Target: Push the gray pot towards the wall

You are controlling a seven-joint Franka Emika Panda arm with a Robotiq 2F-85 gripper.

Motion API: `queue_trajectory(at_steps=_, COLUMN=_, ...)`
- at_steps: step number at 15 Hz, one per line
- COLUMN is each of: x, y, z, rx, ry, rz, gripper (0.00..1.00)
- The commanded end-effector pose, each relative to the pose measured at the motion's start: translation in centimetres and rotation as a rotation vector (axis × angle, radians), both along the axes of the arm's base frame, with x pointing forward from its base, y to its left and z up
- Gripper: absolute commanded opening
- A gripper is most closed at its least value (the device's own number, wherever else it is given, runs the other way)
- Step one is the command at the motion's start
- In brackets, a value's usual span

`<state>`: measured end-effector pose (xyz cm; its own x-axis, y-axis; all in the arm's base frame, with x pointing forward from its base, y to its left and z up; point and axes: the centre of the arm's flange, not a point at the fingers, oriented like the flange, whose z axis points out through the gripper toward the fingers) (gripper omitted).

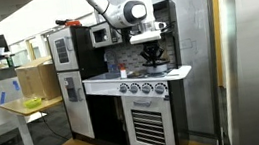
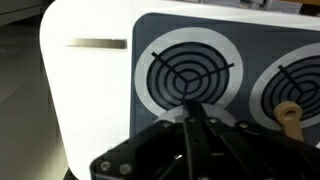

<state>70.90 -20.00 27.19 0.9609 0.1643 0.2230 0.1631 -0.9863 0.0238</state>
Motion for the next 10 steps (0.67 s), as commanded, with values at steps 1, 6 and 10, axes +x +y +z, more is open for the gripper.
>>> queue_trajectory(at_steps=1, x=1.5, y=-1.1, z=-0.7, rx=-0.018, ry=-0.030, rz=0.044, gripper=0.00)
queue_trajectory(at_steps=6, x=3.7, y=-1.2, z=-0.9, rx=-0.019, ry=-0.069, rz=0.112, gripper=0.00)
queue_trajectory(at_steps=10, x=5.4, y=-0.7, z=-0.3, rx=-0.026, ry=-0.099, rz=0.158, gripper=0.00)
